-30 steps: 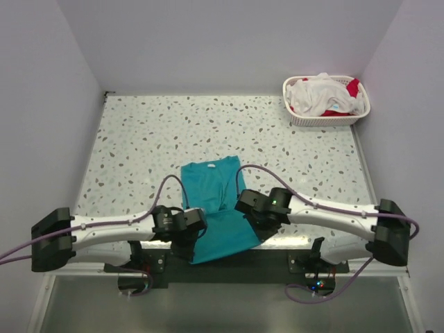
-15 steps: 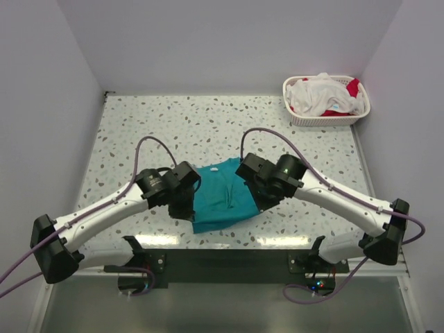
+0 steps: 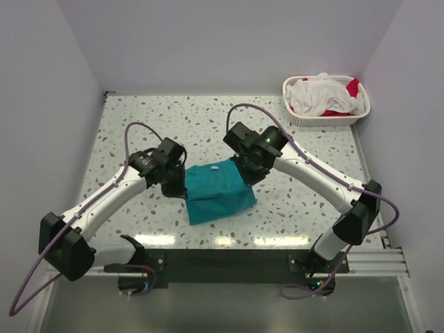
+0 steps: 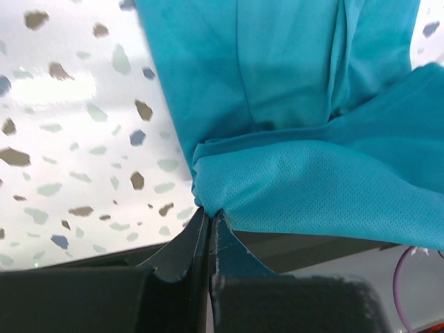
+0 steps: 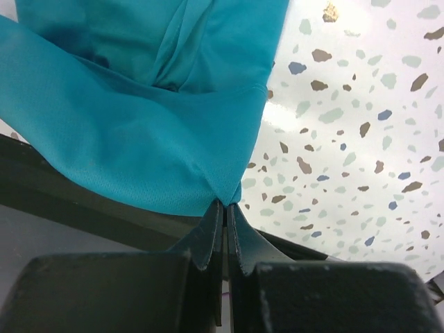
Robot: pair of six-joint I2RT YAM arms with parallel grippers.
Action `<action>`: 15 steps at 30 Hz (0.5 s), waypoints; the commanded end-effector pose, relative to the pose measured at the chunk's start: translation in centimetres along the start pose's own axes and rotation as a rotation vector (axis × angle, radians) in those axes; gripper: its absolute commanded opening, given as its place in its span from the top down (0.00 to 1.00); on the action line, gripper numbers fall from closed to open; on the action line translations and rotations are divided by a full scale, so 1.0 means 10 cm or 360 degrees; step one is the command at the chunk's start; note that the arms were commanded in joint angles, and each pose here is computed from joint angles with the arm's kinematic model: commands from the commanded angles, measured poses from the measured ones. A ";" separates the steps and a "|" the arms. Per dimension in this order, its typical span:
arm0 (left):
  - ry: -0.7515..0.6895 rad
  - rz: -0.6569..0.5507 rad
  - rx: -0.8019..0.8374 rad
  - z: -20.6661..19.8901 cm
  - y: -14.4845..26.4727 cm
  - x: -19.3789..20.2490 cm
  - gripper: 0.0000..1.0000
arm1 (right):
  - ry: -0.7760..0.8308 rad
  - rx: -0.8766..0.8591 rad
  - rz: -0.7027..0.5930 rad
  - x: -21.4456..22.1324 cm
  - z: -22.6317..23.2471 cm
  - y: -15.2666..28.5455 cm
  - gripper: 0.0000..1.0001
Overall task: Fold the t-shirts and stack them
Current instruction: Fold the tshirt
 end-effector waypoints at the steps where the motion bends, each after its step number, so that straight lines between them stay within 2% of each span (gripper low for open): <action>1: -0.0052 -0.0143 0.0141 0.00 -0.01 -0.29 1.00 | 0.0036 -0.0079 -0.0040 -0.21 -0.06 -0.01 1.00; 6: 0.0017 -0.0169 0.0131 0.14 -0.22 -0.59 1.00 | -0.0039 -0.0128 -0.0024 -0.46 -0.21 -0.24 1.00; 15: 0.0073 -0.0292 0.0092 0.27 -0.75 -1.22 1.00 | -0.0192 -0.0145 0.0028 -0.85 -0.50 -1.07 1.00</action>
Point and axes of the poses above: each gripper's point midway between its finger pads, its own y axis back along the fingers, its own z axis along the line the jaws close on, x = y × z, the point moved 10 cm from there along y, back along the fingers, and after that the axes turned 3 degrees about -y, right-handed, at the moved point
